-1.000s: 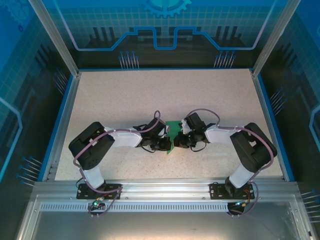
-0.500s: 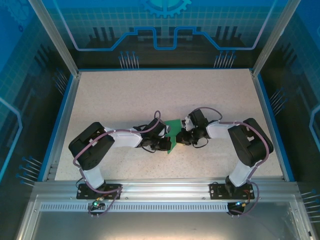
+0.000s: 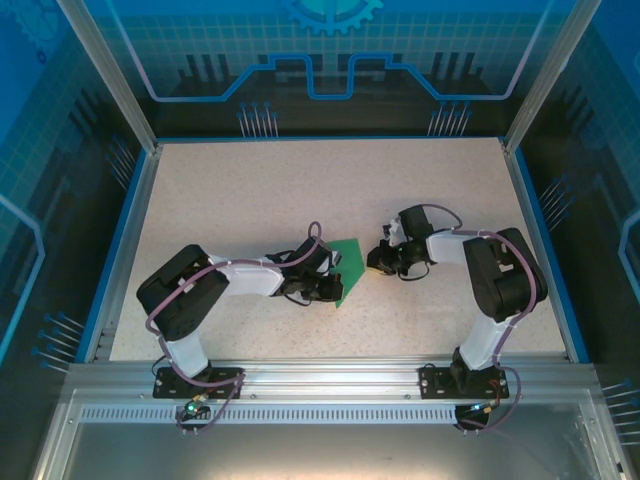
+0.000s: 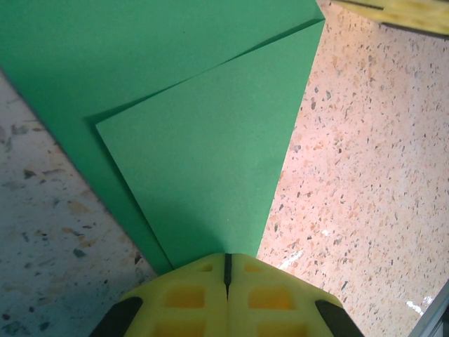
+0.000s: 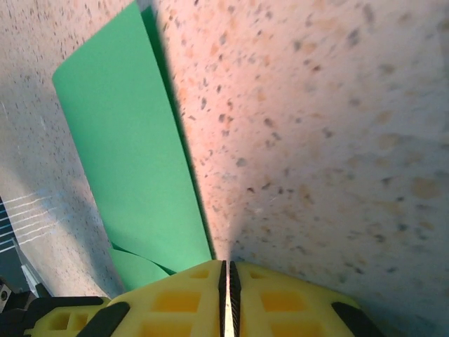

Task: Fold a paper plane with a square sheet of paper (pick it up from the middle)
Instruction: Third fold the triangle at the center of the table.

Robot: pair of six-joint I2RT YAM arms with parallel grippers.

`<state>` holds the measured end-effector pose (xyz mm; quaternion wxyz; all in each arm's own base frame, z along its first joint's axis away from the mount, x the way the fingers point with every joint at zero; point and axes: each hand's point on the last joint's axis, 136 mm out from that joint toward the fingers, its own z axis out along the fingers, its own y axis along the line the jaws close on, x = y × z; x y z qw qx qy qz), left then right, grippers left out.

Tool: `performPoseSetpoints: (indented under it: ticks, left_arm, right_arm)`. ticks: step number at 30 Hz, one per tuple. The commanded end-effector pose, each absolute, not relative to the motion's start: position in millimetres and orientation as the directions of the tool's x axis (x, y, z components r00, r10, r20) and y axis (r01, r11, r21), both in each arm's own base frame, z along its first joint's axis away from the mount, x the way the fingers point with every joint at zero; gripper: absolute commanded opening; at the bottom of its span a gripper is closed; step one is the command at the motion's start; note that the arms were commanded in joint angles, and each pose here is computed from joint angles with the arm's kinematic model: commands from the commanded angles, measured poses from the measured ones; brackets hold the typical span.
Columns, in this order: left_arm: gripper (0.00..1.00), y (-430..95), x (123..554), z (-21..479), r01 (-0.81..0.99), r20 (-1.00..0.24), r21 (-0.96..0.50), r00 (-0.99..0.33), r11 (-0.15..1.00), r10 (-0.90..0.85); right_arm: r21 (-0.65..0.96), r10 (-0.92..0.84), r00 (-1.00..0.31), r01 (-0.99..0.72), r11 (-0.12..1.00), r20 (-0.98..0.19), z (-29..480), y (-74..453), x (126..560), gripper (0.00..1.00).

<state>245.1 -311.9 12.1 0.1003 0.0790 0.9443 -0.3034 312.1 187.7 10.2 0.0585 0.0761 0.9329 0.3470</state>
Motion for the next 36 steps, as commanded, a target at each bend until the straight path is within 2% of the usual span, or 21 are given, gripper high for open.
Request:
performPoseSetpoints:
  ticks: [1, 6, 15, 22, 28, 36]
  left_arm:
    - [0.05, -266.1, 215.7, -33.1, 0.129, -0.113, -0.393, -0.989, 0.911, 0.092]
    - [0.05, -272.2, 221.1, -23.7, 0.121, -0.135, -0.421, -0.988, 0.899, 0.070]
    - [0.08, -284.3, 231.6, 6.2, 0.130, -0.203, -0.493, -0.979, 0.860, 0.032]
    - [0.12, -278.8, 239.1, 34.9, 0.139, -0.281, -0.505, -0.960, 0.852, -0.011]
    - [0.11, -252.1, 251.6, 43.6, 0.047, -0.305, -0.466, -0.946, 0.884, -0.110]
    - [0.13, -236.3, 256.3, 58.1, 0.022, -0.344, -0.455, -0.927, 0.890, -0.153]
  right_arm:
    - [0.637, 0.203, -0.975, 0.104, 0.764, -0.084, 14.9, 174.2, 320.1, 0.15]
    - [0.653, 0.151, -0.979, 0.024, 0.757, -0.139, 40.4, 190.6, 295.6, 0.16]
    - [0.647, 0.053, -0.992, -0.034, 0.762, -0.114, 29.2, 241.9, 246.0, 0.15]
    - [0.658, 0.022, -0.994, -0.053, 0.751, -0.105, 26.1, 260.7, 236.2, 0.14]
    - [0.678, -0.030, -0.994, -0.097, 0.729, -0.110, 32.7, 277.9, 228.9, 0.15]
    - [0.626, -0.027, -0.999, -0.050, 0.778, -0.046, -5.3, 274.1, 228.7, 0.15]
